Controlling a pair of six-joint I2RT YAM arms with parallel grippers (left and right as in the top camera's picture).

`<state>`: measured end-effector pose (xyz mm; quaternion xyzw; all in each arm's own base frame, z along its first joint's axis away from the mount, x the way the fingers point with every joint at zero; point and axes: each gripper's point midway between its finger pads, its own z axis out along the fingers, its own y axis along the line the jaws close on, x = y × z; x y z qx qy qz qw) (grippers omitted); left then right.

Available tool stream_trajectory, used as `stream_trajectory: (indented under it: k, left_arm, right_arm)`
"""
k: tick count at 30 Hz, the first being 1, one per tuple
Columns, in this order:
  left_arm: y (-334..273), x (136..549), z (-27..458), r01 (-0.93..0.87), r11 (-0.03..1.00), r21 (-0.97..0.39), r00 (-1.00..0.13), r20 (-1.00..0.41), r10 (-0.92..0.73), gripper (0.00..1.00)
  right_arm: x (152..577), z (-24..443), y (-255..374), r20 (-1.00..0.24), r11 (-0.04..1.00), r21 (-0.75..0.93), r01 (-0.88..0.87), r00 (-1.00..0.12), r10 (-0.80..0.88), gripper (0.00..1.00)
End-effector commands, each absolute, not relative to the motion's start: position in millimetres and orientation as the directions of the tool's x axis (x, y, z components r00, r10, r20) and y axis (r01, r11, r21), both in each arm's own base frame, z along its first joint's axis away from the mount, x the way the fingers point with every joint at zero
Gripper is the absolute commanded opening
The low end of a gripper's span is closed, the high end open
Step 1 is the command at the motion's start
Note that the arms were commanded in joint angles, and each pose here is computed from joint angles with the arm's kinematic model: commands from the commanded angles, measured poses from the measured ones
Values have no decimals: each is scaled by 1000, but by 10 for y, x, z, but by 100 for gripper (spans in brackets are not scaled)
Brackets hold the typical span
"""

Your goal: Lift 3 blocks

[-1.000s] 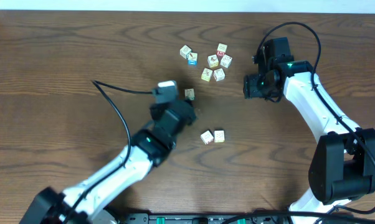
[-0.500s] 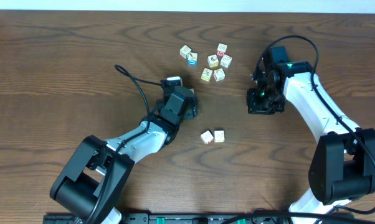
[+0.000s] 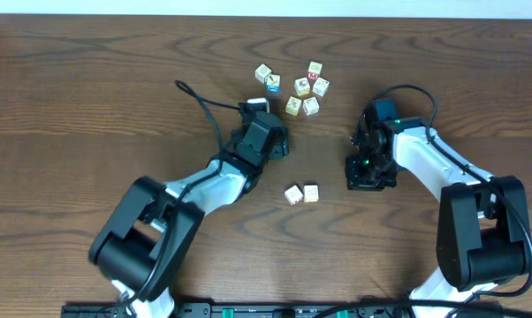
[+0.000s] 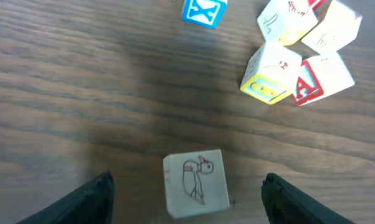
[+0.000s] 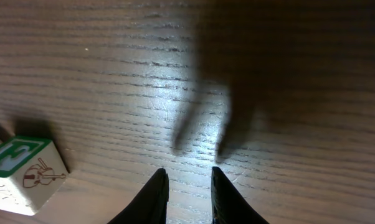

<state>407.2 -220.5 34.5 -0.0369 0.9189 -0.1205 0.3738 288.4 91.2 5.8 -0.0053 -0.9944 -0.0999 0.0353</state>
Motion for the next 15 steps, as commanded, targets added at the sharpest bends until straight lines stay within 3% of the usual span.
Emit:
stream_trajectory:
  k: [1, 4, 11, 15]
  left_arm:
    - [-2278, 4203, 366, 42, 970, -238, -708, -692, -139, 76]
    - [-2298, 4234, 367, 55, 972, -227, -706, -698, -123, 73]
    - [-2291, 4227, 297, 64, 976, -206, -713, -694, -100, 47]
    - [-2269, 4184, 210, 59, 980, -191, -733, -674, -87, 48]
  right_arm:
    - [2887, 41, 935, 73, 978, 205, 29, -997, 14, 21]
    - [2896, 41, 937, 70, 978, 206, 28, -997, 14, 21]
    - [2898, 42, 943, 70, 978, 207, 34, -997, 20, 21]
    - [2858, 42, 978, 81, 979, 205, 22, -997, 6, 21]
